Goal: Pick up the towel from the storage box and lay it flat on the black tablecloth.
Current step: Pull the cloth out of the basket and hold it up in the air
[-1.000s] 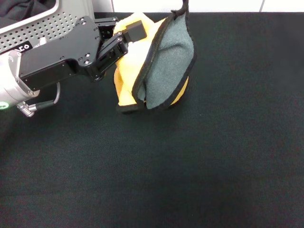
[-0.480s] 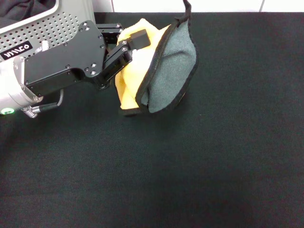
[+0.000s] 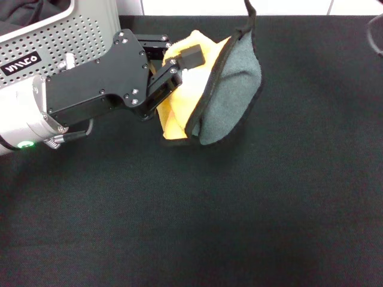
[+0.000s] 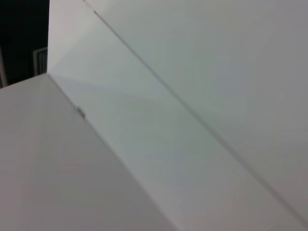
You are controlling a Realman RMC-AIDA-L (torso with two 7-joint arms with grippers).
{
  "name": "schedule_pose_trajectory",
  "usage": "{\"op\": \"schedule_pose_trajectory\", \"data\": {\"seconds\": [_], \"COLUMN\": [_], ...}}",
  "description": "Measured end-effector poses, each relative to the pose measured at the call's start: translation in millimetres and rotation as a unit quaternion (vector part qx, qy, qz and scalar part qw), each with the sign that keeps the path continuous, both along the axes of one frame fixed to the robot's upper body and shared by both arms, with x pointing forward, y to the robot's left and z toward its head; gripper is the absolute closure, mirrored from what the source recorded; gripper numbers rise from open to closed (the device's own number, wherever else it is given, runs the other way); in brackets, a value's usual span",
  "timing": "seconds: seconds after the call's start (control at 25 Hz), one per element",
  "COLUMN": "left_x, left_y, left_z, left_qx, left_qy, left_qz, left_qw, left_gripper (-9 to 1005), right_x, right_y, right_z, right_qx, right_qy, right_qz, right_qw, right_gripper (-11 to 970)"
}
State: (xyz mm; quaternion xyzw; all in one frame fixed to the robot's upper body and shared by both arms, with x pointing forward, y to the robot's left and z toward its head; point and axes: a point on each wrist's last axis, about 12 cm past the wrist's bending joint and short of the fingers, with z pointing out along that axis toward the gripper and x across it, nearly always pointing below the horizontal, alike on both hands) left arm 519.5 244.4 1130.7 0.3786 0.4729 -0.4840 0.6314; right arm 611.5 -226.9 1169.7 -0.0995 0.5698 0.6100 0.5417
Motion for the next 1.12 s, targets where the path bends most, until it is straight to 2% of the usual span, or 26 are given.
{"op": "schedule_pose_trajectory", "data": {"seconds": [0.16, 0.44, 0.76, 1.0, 1.12], "left_x": [-0.1, 0.8, 6.7, 7.8, 8.4], "left_y": [-2, -2, -3, -3, -2], "left_z": [-0.5, 1.3, 6.6, 6.6, 6.4], "left_qx": [0.004, 0.004, 0.009, 0.013, 0.014], "left_qy": [-0.013, -0.020, -0.031, -0.040, -0.040], "left_qz": [0.001, 0.003, -0.001, 0.005, 0.007], "left_qw": [1.000, 1.000, 0.999, 0.999, 0.999], "left_gripper": [938, 938, 938, 938, 938], "right_x": [-0.1, -3.7, -14.2, -21.0, -23.4], "right_y": [15, 27, 46, 44, 38], "right_z": [-1.2, -6.1, -12.8, -13.0, -12.8], "right_qx": [-0.011, -0.024, -0.043, -0.033, -0.025], "right_qy": [0.015, 0.059, 0.094, 0.090, 0.087], "right_qz": [0.042, 0.089, 0.153, 0.170, 0.168], "right_qw": [0.999, 0.994, 0.983, 0.981, 0.982], "right_gripper": [134, 134, 133, 152, 219]}}
